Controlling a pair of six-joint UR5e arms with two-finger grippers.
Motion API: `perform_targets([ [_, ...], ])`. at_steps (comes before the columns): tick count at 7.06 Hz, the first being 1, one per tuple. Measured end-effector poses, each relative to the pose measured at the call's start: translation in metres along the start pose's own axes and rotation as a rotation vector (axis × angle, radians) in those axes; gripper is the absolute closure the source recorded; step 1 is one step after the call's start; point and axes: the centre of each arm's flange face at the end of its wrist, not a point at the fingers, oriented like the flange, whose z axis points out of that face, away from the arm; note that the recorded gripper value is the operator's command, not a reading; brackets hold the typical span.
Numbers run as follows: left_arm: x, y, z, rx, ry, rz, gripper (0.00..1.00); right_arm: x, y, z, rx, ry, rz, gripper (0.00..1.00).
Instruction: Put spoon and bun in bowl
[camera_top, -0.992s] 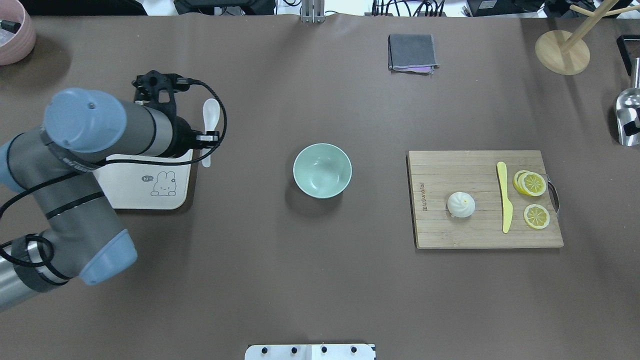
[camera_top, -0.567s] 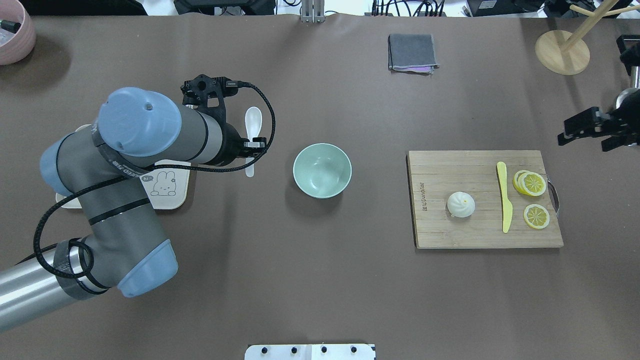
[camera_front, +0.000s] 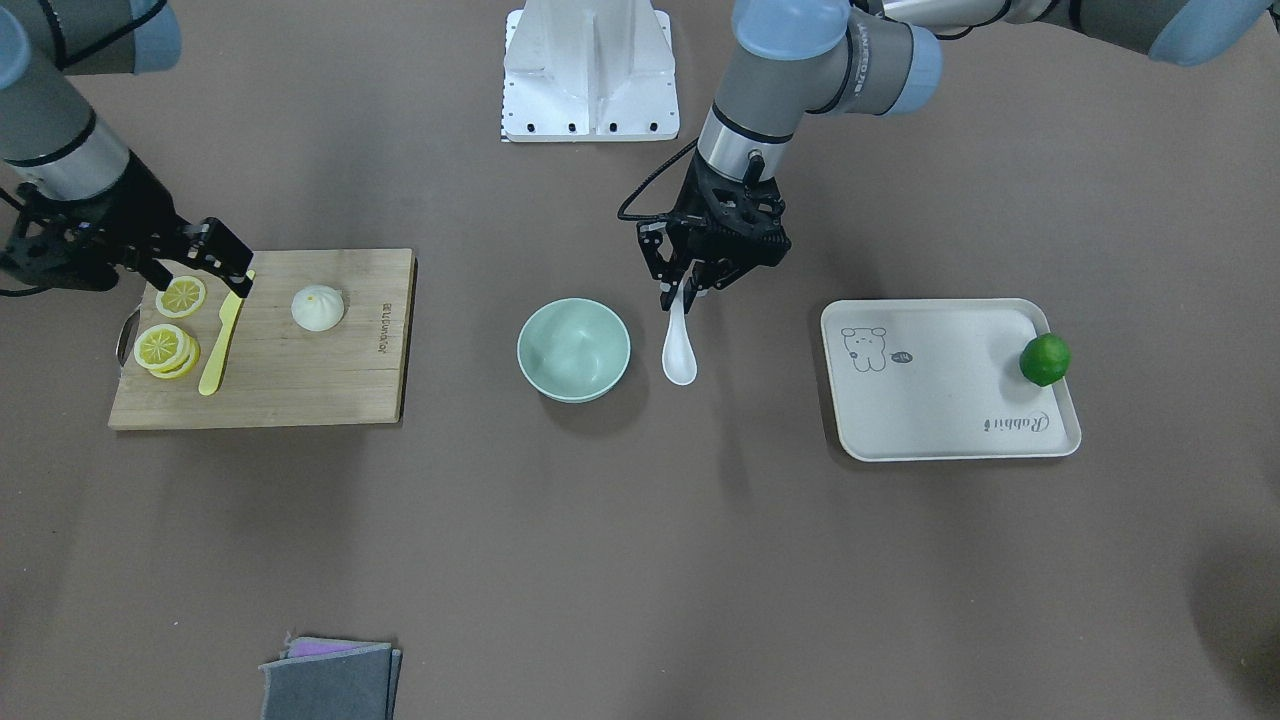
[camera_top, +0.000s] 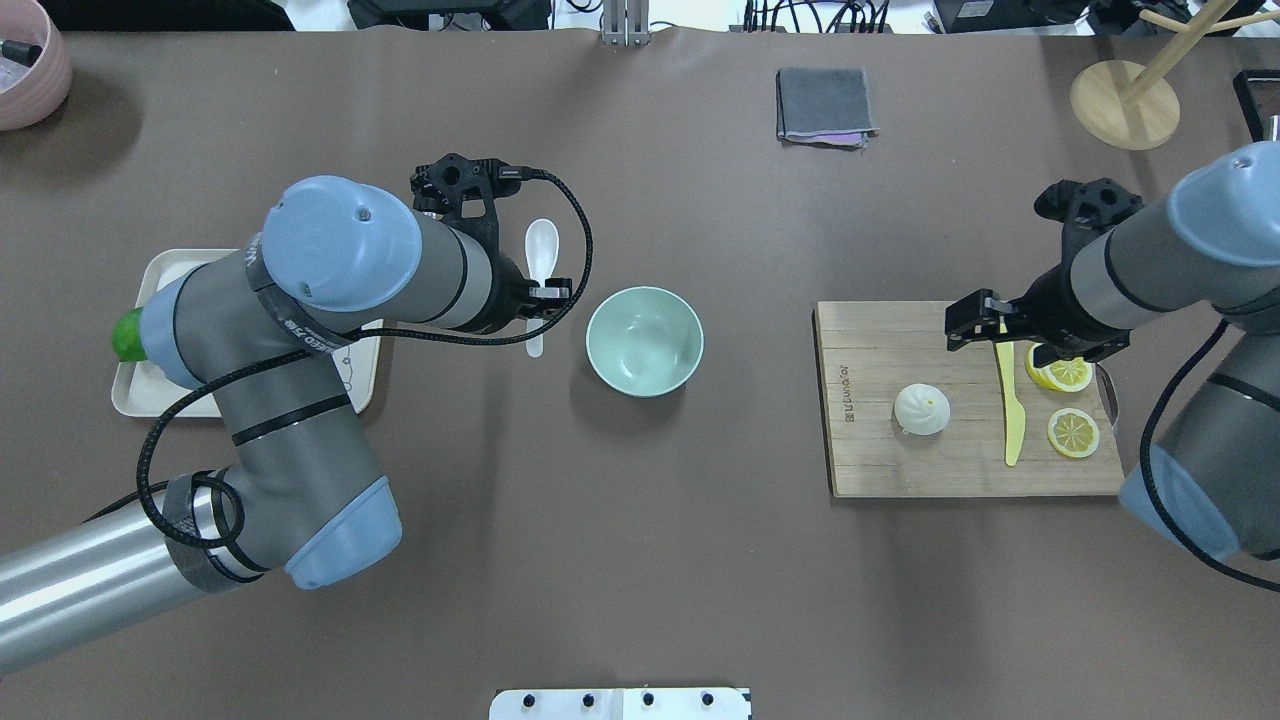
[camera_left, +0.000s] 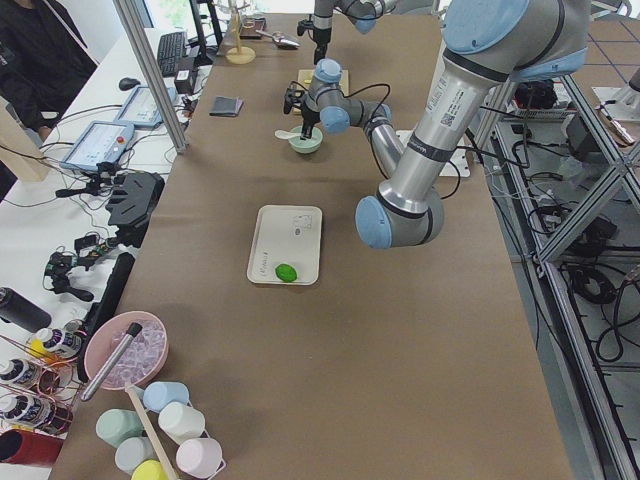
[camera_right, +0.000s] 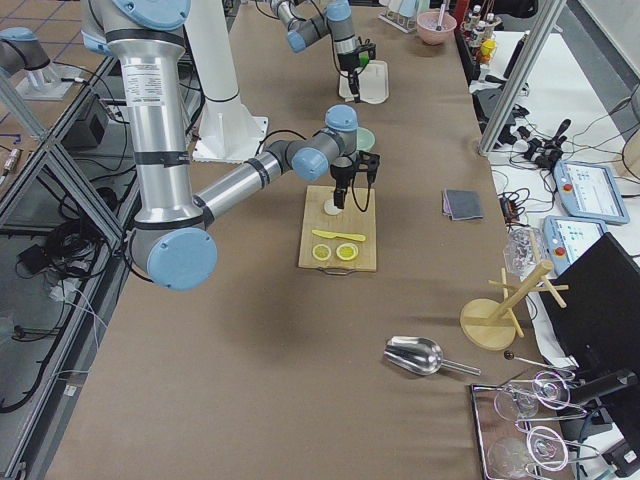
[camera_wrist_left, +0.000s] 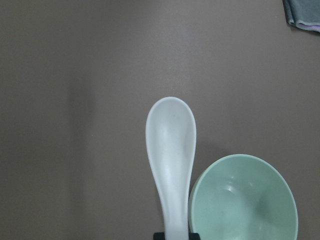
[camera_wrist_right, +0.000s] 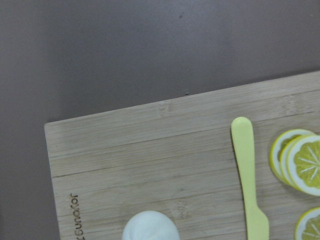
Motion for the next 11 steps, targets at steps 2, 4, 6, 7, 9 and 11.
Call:
perform_targets([
  [2,0.017,-0.001,-0.008,-0.005,0.004,0.005,1.0,-0.016,0.012,0.024,-0.023,0.019,-0.014,0.0],
  [4,0.048,0.027,-0.001,-0.064,-0.014,0.034,1.0,-0.027,0.008,0.045,-0.038,0.035,-0.016,0.0],
  [6,0.073,0.065,0.016,-0.128,-0.019,0.068,1.0,-0.033,0.006,0.056,-0.048,0.046,-0.013,0.0],
  [7,0.078,0.074,0.022,-0.144,-0.026,0.075,1.0,-0.034,0.007,0.061,-0.053,0.051,-0.014,0.0],
  [9,0.088,0.085,0.028,-0.164,-0.03,0.084,1.0,-0.034,0.012,0.071,-0.066,0.064,-0.018,0.0],
  [11,0.1,0.084,0.03,-0.164,-0.027,0.09,1.0,-0.036,0.017,0.076,-0.075,0.069,-0.026,0.0],
])
